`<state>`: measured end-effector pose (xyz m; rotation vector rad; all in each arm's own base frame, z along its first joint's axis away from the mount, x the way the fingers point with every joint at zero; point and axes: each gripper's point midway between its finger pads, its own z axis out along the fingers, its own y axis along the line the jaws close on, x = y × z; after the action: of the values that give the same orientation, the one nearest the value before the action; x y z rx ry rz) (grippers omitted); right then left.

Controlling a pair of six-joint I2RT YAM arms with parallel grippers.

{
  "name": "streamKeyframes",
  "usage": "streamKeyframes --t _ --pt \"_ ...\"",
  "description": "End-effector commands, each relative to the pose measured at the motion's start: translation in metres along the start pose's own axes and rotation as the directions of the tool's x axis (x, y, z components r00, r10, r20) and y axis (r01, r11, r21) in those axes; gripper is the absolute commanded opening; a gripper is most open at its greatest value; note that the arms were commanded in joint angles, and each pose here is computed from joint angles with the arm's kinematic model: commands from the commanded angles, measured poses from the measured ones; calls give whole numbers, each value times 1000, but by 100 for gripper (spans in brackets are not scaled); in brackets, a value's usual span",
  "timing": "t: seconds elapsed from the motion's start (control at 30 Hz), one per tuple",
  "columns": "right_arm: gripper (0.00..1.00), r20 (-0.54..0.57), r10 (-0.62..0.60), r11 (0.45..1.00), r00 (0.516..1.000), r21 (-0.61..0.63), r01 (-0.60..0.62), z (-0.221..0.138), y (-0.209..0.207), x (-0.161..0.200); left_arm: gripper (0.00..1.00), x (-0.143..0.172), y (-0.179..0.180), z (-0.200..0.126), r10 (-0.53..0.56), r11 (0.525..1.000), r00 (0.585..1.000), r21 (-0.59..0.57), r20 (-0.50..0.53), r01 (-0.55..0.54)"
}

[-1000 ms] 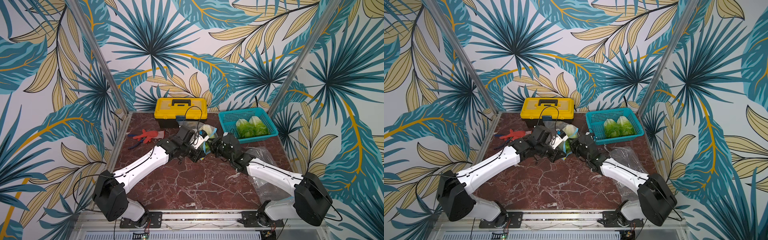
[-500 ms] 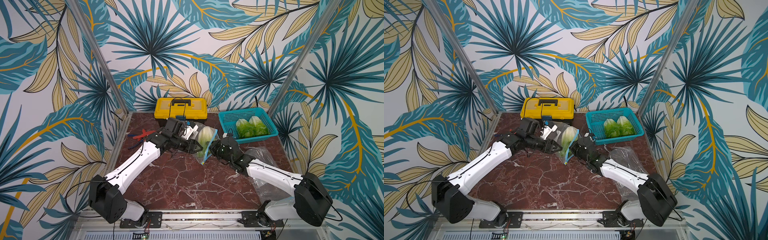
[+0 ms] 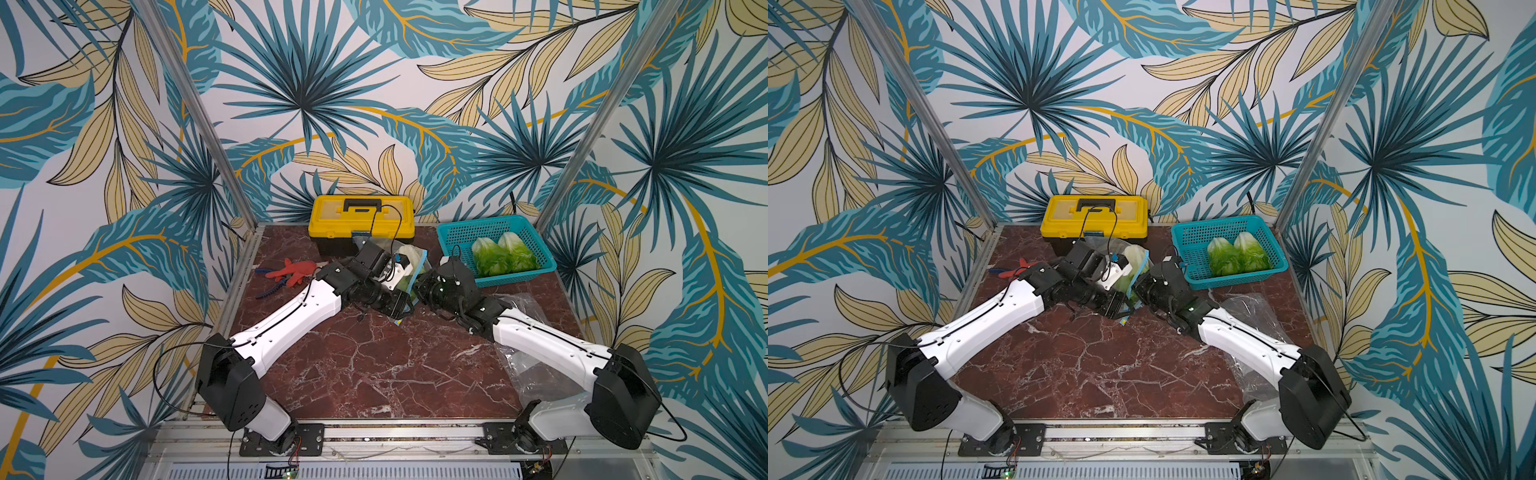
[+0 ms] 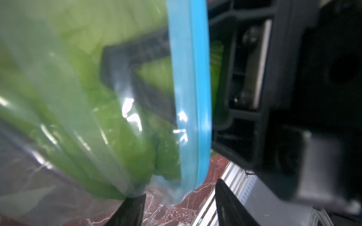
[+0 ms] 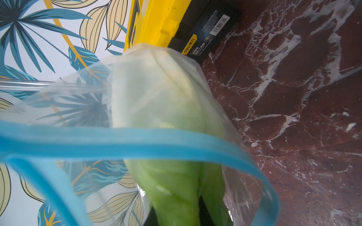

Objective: Put the chinese cabbages into a zipper bag and zip it
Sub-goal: Place the Chinese cabbage in the zipper food storage bag.

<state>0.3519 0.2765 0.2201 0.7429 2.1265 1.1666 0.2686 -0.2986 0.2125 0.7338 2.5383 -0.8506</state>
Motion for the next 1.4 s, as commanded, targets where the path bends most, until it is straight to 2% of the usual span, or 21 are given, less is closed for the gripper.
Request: streamKeyframes --t 0.0,0.13,0.27,0.33,0.47,0.6,0.8,0.87,0.93,1.0,1.1,1.37 --pt "2 -23 -11 1000 1000 16 11 1 2 9 49 -11 12 -2 32 996 999 -89 22 -30" --pt "2 -19 -15 999 1000 46 15 5 -6 13 25 -14 15 -2 23 994 999 -105 31 -20" --pt "2 -17 -4 999 1000 52 4 8 -7 15 6 -17 17 -4 -9 993 999 -117 43 14" --pt "7 -3 -6 997 1000 71 6 8 -10 12 0 -21 14 -10 -28 995 998 -89 61 34" --pt "27 11 -53 992 999 117 51 11 -23 10 0 -23 8 -16 -106 994 992 41 72 103" --pt "51 -101 -93 990 990 95 103 13 -18 17 0 -29 5 -18 -190 968 978 181 89 171" --pt "67 -182 -128 991 975 22 135 -24 -10 -3 0 -43 4 -29 -244 938 964 278 104 207" --pt "68 -171 -136 990 976 26 142 -37 -11 -13 0 -43 3 -29 -251 932 963 293 96 214" --pt "68 -151 -127 985 980 95 142 -46 -29 -24 0 -45 1 -30 -251 929 963 302 97 212" --pt "68 -119 -76 982 990 160 95 -49 -54 -35 0 -46 1 -32 -248 930 963 303 102 207" --pt "64 -87 -15 981 996 190 32 -50 -76 -40 0 -46 1 -32 -249 930 963 304 102 208" --pt "55 -197 -20 988 980 147 50 -6 -80 -27 0 -42 -3 -35 -241 926 966 320 98 198"
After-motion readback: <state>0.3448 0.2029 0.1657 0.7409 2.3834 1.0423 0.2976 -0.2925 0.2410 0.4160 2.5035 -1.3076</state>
